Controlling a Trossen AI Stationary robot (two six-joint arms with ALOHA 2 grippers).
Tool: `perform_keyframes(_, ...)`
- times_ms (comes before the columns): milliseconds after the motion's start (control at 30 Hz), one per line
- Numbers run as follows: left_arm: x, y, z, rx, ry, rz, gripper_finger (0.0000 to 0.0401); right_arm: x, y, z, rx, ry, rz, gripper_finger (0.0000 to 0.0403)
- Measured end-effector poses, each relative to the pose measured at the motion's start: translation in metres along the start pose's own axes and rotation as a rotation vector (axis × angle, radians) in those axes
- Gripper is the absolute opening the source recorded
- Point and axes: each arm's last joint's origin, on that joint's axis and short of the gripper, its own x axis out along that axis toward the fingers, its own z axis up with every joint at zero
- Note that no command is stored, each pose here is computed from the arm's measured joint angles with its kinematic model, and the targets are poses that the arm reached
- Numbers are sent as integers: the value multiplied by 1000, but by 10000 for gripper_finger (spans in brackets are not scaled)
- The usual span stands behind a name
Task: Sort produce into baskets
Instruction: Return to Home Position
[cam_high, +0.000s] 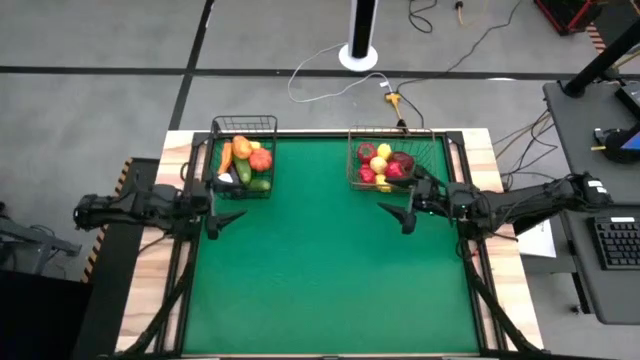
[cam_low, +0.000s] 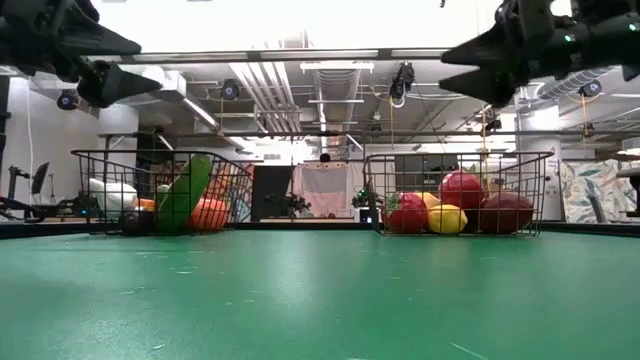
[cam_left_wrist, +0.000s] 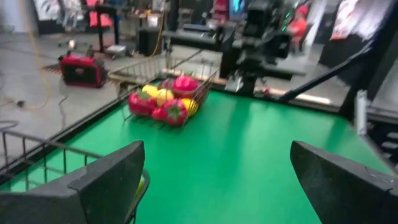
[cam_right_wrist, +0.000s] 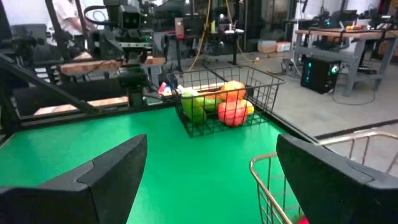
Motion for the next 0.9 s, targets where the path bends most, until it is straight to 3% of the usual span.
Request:
perform_keyframes(300, -4, 2, -4, -23, -64, -18, 385, -25, -8, -25, 25, -120, 12, 350)
perform_keyframes(500, 6, 1, -22, -67, -69, -22, 385, -39, -13, -39, 23, -190, 14, 350)
perform_keyframes(733, 21, 0, -47, -114, -125, -79, 385, -50, -15, -30, 7, -285, 28, 350)
perform_keyframes(900, 23, -3, -50, -44, -133, -147, 385, -51, -15, -28, -20, -298, 24, 350)
